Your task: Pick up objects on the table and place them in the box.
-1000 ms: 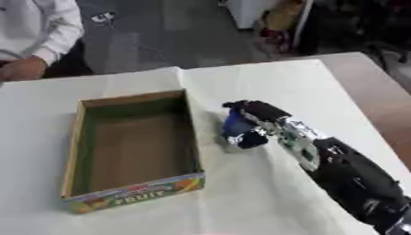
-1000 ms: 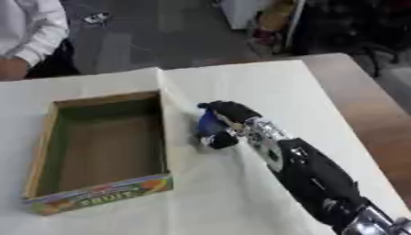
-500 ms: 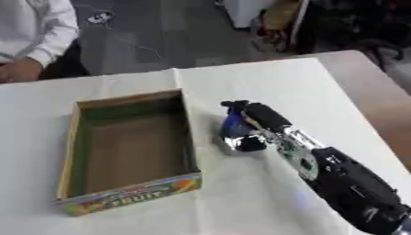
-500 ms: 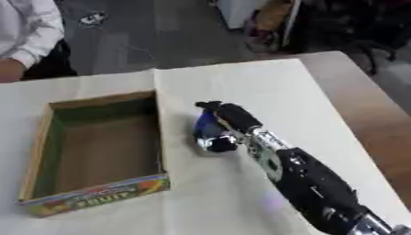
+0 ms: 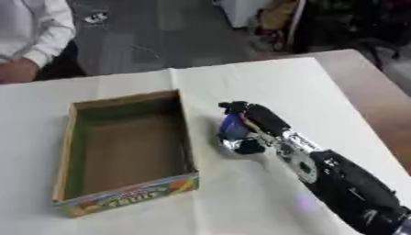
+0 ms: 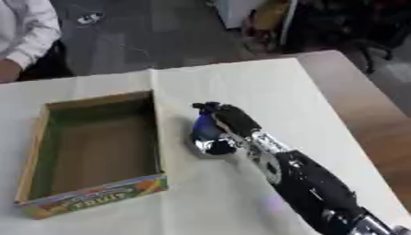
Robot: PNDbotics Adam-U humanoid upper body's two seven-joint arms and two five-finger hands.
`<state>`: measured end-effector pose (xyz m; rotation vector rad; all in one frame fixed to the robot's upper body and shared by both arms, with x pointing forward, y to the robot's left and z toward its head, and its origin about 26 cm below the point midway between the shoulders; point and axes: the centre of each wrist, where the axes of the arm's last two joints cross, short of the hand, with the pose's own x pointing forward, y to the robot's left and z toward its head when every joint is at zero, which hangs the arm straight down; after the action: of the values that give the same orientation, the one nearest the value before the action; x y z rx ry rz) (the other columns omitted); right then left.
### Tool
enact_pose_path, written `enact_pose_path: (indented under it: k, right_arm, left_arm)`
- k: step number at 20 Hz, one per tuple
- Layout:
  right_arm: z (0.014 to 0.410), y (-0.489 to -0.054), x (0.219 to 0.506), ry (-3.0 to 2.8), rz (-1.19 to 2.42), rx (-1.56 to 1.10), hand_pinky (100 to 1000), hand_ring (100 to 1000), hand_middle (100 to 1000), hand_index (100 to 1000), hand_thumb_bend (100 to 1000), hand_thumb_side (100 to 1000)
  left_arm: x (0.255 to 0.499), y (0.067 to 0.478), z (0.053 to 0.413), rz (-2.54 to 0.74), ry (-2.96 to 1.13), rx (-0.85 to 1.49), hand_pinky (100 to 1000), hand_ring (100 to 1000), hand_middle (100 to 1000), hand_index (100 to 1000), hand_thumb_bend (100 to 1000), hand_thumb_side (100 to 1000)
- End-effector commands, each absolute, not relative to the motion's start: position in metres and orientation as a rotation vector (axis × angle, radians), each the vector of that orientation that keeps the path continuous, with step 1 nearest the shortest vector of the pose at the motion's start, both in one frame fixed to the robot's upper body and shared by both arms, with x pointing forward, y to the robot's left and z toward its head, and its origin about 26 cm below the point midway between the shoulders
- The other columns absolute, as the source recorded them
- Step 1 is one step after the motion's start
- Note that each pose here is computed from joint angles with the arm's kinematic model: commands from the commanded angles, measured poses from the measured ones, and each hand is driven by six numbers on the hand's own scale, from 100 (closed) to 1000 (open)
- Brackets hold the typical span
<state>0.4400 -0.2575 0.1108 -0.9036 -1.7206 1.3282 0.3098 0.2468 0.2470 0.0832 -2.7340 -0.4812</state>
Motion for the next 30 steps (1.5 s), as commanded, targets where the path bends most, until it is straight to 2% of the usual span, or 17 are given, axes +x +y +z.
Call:
enact_pose_path:
  k: [1, 6, 12, 13, 14, 17, 25, 26, 30]
  right_arm:
    - [0.131, -0.254, 0.438, -1.764, 1.262, -0.869, 100, 100, 100, 212, 100, 275]
    - [0.151, -0.239, 0.431, -1.803, 1.208, -0.817, 100, 100, 100, 214, 100, 285]
    - [0.189, -0.217, 0.414, -1.889, 1.254, -0.808, 100, 100, 100, 200, 100, 256]
    - [0.196, -0.214, 0.411, -1.909, 1.262, -0.812, 100, 100, 100, 197, 100, 295]
    - [0.202, -0.211, 0.407, -1.929, 1.268, -0.814, 100, 100, 100, 197, 100, 257]
    - [0.217, -0.202, 0.396, -1.981, 1.286, -0.812, 100, 100, 100, 194, 100, 252]
    - [0.239, -0.175, 0.372, -2.104, 1.3, -0.643, 100, 100, 100, 203, 100, 303]
    - [0.242, -0.172, 0.37, -2.132, 1.297, -0.615, 100, 100, 100, 203, 100, 281]
    - [0.249, -0.163, 0.362, -2.216, 1.305, -0.526, 100, 100, 100, 208, 100, 293]
  left_arm:
    - [0.307, 0.247, 0.252, -0.506, -2.755, 0.09, 490, 590, 834, 733, 100, 861]
    - [0.306, 0.247, 0.251, -0.505, -2.751, 0.09, 490, 590, 834, 733, 100, 861]
    - [0.306, 0.248, 0.25, -0.51, -2.746, 0.095, 489, 590, 834, 733, 100, 861]
    - [0.306, 0.248, 0.25, -0.511, -2.745, 0.097, 489, 590, 834, 733, 100, 860]
    - [0.306, 0.248, 0.249, -0.512, -2.744, 0.098, 489, 590, 834, 733, 100, 861]
    - [0.306, 0.248, 0.249, -0.512, -2.744, 0.101, 490, 590, 834, 733, 100, 860]
    - [0.306, 0.248, 0.251, -0.513, -2.751, 0.096, 491, 591, 833, 733, 100, 860]
    - [0.306, 0.248, 0.251, -0.512, -2.753, 0.095, 491, 591, 833, 733, 100, 860]
    - [0.307, 0.246, 0.255, -0.502, -2.766, 0.088, 493, 592, 833, 733, 100, 857]
